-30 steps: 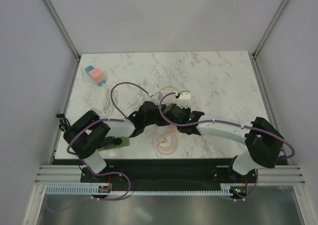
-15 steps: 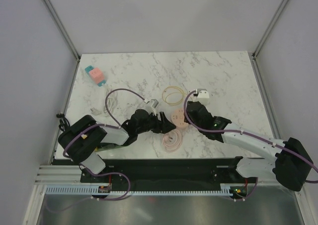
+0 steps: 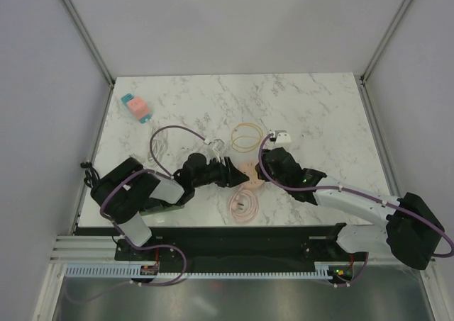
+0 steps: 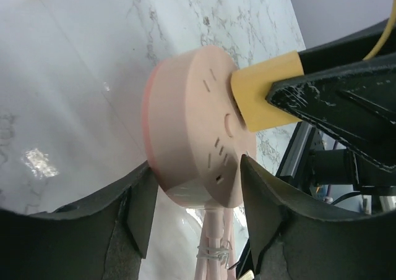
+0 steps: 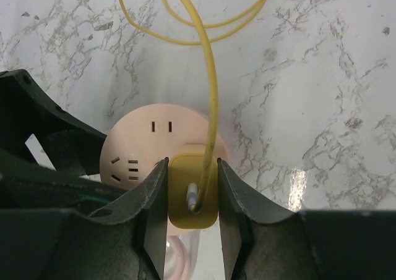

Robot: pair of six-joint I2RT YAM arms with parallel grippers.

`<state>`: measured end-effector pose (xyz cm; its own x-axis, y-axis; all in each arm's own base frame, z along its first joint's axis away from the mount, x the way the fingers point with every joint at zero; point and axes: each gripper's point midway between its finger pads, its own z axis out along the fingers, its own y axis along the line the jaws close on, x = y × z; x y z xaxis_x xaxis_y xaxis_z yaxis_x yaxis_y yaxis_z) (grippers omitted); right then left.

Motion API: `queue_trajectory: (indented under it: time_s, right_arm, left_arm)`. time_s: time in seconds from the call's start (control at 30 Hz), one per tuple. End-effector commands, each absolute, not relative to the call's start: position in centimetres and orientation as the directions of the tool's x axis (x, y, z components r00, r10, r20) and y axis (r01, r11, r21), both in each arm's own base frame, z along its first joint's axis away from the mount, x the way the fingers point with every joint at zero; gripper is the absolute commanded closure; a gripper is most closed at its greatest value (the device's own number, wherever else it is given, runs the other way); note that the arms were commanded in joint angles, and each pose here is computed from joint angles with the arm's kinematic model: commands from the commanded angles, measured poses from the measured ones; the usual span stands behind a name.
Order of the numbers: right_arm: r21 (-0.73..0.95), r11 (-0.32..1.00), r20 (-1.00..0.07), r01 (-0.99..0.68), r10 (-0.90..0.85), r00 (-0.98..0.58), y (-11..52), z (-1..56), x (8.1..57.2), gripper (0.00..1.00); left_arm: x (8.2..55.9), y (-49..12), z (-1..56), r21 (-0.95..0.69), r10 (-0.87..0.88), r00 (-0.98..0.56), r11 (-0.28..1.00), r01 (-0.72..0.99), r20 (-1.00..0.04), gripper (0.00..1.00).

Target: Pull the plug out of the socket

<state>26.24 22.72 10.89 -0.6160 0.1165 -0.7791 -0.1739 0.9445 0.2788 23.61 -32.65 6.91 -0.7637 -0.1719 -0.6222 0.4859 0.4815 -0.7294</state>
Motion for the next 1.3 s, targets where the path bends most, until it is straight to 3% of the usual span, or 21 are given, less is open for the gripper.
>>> queue_trajectory:
  time_s: [0.0, 0.23, 0.27, 0.63, 1.0, 1.1, 1.13, 1.17, 1.27]
  right_arm:
    - [0.370, 0.900, -0.802, -0.229, 0.186, -0.567, 24.9, 13.2, 27.2, 1.00]
    - [0.376, 0.892, -0.786, -0.249, 0.165, -0.596, 26.3, 11.9, 27.2, 1.00]
    - [0.368, 0.897, -0.789, -0.243, 0.163, -0.592, 26.4, 11.8, 27.2, 1.00]
    - [0.249, 0.959, -0.835, -0.136, 0.141, -0.532, 25.7, 14.0, 28.6, 1.00]
    - [0.203, 0.973, -0.882, -0.107, 0.135, -0.451, 23.6, 21.1, 29.8, 1.00]
    - [0.165, 0.984, -0.878, -0.064, 0.117, -0.464, 21.9, 21.1, 31.2, 1.00]
    - [0.158, 0.987, -0.875, -0.032, 0.125, -0.467, 20.8, 21.0, 32.1, 1.00]
    - [0.158, 0.987, -0.873, -0.025, 0.127, -0.471, 20.5, 21.2, 32.6, 1.00]
    - [0.131, 0.991, -0.869, 0.030, 0.130, -0.477, 18.6, 21.1, 34.6, 1.00]
  left_arm:
    - [24.2, -32.5, 7.8, -0.763, -0.215, -0.763, 0.420, 0.491, -0.609, 0.40]
    - [25.2, -32.9, 6.6, -0.795, -0.205, -0.809, 0.425, 0.433, -0.550, 0.86]
    - [25.2, -32.7, 5.8, -0.795, -0.195, -0.825, 0.452, 0.404, -0.530, 0.98]
    - [27.3, -31.8, 1.0, -0.736, -0.222, -0.878, 0.649, 0.190, -0.423, 0.98]
    - [27.3, -32.4, 0.9, -0.729, -0.192, -0.889, 0.655, 0.199, -0.415, 0.98]
    - [27.0, -32.6, 1.5, -0.736, -0.180, -0.882, 0.635, 0.234, -0.436, 0.81]
    - [27.1, -32.7, 2.0, -0.740, -0.184, -0.872, 0.624, 0.253, -0.453, 0.61]
    - [26.7, -32.6, 2.1, -0.740, -0.181, -0.868, 0.618, 0.266, -0.463, 0.52]
    - [26.2, -33.2, 4.2, -0.746, -0.167, -0.836, 0.563, 0.354, -0.523, 0.36]
